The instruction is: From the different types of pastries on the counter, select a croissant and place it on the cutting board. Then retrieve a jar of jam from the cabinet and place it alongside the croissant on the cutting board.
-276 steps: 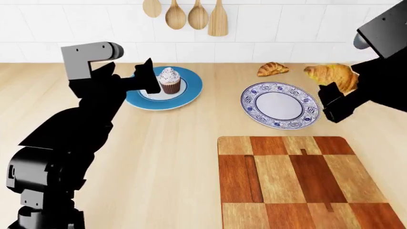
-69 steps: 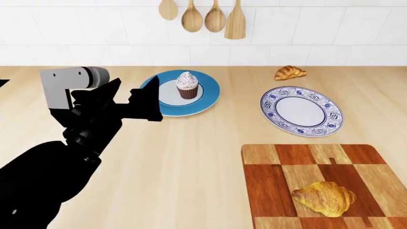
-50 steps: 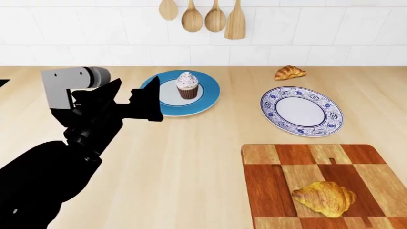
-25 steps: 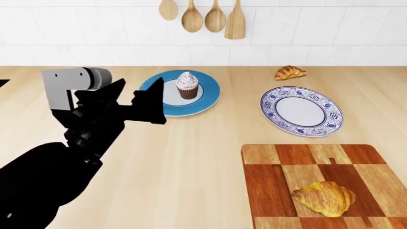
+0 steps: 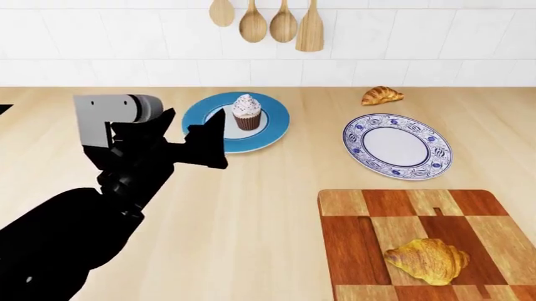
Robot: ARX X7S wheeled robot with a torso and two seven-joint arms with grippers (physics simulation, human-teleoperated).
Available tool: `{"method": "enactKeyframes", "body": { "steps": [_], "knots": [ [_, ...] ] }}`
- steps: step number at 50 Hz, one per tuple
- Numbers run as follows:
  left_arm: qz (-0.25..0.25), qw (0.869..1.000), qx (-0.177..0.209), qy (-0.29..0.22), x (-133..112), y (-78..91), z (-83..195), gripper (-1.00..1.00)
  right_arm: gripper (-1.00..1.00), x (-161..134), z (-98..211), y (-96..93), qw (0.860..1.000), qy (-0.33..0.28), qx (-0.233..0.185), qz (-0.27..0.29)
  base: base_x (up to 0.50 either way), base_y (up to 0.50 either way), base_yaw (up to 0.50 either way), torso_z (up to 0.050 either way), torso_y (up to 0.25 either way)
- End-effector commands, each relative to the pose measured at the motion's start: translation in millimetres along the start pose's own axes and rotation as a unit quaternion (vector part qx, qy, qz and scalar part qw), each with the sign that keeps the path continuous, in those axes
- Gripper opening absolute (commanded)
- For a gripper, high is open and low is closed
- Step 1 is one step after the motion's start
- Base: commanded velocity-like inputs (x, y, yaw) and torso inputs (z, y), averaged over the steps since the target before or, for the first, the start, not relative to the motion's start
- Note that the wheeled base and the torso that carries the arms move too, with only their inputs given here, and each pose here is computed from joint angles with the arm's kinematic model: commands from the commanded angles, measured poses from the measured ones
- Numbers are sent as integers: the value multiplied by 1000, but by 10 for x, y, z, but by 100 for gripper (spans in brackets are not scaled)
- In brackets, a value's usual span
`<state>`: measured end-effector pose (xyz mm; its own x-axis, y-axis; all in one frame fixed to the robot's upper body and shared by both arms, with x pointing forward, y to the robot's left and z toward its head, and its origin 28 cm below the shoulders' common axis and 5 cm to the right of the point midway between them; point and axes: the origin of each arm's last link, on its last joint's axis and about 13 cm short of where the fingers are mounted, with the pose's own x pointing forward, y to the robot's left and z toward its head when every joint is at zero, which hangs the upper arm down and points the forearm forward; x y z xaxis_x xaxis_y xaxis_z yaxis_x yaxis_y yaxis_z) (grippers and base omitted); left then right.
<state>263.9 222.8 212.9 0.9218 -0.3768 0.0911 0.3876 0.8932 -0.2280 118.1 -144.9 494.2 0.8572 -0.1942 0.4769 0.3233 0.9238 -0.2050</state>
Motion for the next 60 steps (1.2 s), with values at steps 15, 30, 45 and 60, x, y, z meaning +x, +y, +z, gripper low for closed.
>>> {"method": "enactKeyframes", "body": {
  "steps": [15,30,45,60],
  "knots": [
    [3,1000,-3,4,24,21,-40,100,-100,-730,-983,-6,991,114,31,69,0,0,0,0,0],
    [7,1000,-3,11,51,48,-93,100,-100,-690,-1470,196,979,173,44,104,0,0,0,0,0],
    [13,1000,-4,18,98,85,-129,100,-100,-715,-1862,312,961,239,32,137,0,0,0,0,0],
    [12,1000,-5,21,117,85,-161,100,-100,-666,-2188,315,945,299,4,134,0,0,0,0,0]
  ]
}}
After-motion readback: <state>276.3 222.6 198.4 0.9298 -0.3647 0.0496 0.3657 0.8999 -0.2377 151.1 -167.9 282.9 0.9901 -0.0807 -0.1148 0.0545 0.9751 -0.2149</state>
